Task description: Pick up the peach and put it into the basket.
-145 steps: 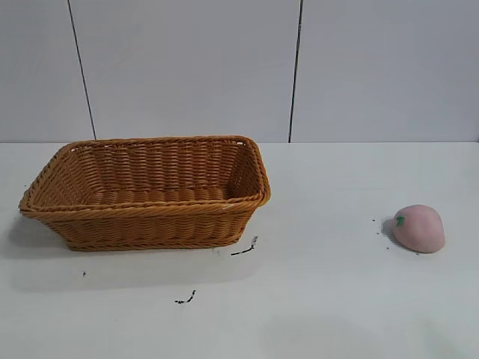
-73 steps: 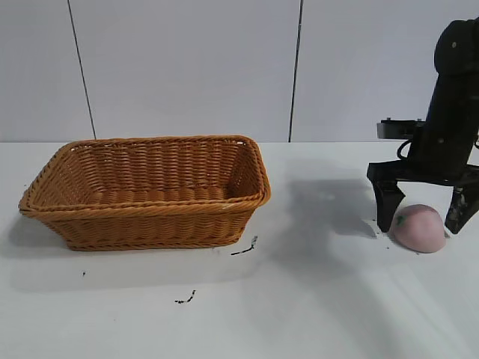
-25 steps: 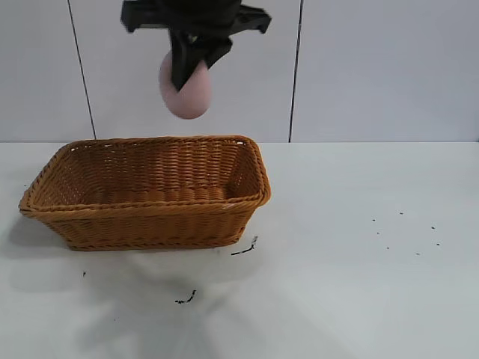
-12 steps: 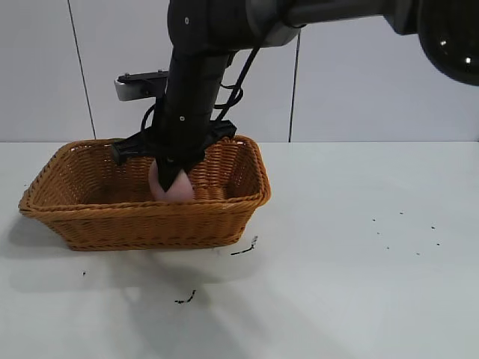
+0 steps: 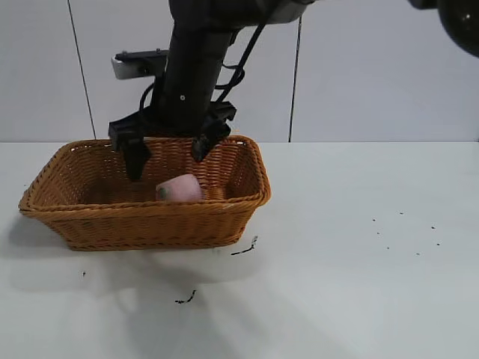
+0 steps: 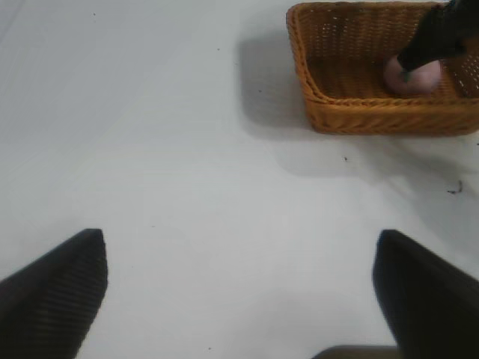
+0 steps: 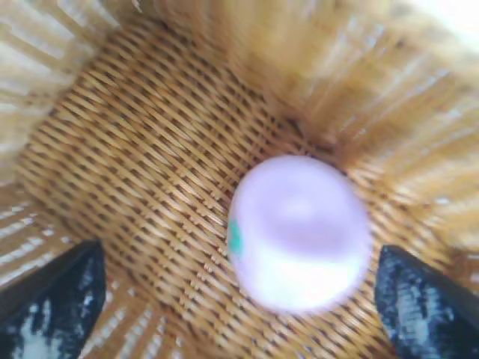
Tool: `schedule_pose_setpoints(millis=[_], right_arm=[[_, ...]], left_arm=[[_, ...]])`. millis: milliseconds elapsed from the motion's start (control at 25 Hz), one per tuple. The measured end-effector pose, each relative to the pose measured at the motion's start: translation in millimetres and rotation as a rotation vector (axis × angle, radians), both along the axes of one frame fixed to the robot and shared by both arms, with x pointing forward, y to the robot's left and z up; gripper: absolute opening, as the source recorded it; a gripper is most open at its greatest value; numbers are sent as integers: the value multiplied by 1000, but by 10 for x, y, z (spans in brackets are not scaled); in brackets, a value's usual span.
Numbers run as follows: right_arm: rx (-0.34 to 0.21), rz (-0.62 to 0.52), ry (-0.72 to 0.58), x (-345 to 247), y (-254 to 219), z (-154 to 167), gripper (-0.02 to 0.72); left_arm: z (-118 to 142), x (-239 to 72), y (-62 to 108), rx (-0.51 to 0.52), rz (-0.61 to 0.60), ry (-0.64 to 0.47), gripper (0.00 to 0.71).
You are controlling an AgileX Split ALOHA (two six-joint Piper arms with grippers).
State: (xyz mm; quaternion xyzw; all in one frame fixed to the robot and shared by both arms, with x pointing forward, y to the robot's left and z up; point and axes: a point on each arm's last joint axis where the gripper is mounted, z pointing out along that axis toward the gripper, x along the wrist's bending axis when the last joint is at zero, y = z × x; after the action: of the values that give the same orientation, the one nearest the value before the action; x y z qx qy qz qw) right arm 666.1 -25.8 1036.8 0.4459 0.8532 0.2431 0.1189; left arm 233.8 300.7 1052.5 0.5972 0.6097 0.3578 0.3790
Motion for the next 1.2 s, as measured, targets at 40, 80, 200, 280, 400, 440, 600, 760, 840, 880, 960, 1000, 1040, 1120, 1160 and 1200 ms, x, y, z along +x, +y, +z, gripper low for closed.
schedule_pose_setpoints(millis=[40,80,200,280,400,440,600,760,840,880,960,1000,1040,1120,1160,1200], right_arm=[[2,-26,-6,49,-121,59,688],[-2,-58,-6,102,-259,105,688],[-20,-168,6,280,-734,175,688],[-40,-249,27,397,-1097,167,688],[-60,-369,64,531,-1681,150,689],[-60,-411,70,567,-1880,148,690],[-64,-539,102,609,-2508,145,696],[-66,-580,110,577,-2720,201,696],[-53,-565,102,559,-2687,255,696],[-45,-554,98,550,-2660,281,696],[-41,-535,91,535,-2592,320,696],[-40,-528,87,527,-2561,339,696],[-38,-524,87,524,-2544,344,696],[-28,-534,88,520,-2525,355,696],[-24,-541,89,518,-2519,360,696],[-19,-544,89,510,-2517,373,696]], left_arm=[[0,0,0,0,0,0,693],[0,0,0,0,0,0,693],[0,0,0,0,0,0,693],[0,0,0,0,0,0,693],[0,0,0,0,0,0,693],[0,0,0,0,0,0,693],[0,0,0,0,0,0,693],[0,0,0,0,0,0,693],[0,0,0,0,0,0,693],[0,0,0,0,0,0,693],[0,0,0,0,0,0,693],[0,0,0,0,0,0,693],[0,0,0,0,0,0,693],[0,0,0,0,0,0,693],[0,0,0,0,0,0,693],[0,0,0,0,0,0,693]])
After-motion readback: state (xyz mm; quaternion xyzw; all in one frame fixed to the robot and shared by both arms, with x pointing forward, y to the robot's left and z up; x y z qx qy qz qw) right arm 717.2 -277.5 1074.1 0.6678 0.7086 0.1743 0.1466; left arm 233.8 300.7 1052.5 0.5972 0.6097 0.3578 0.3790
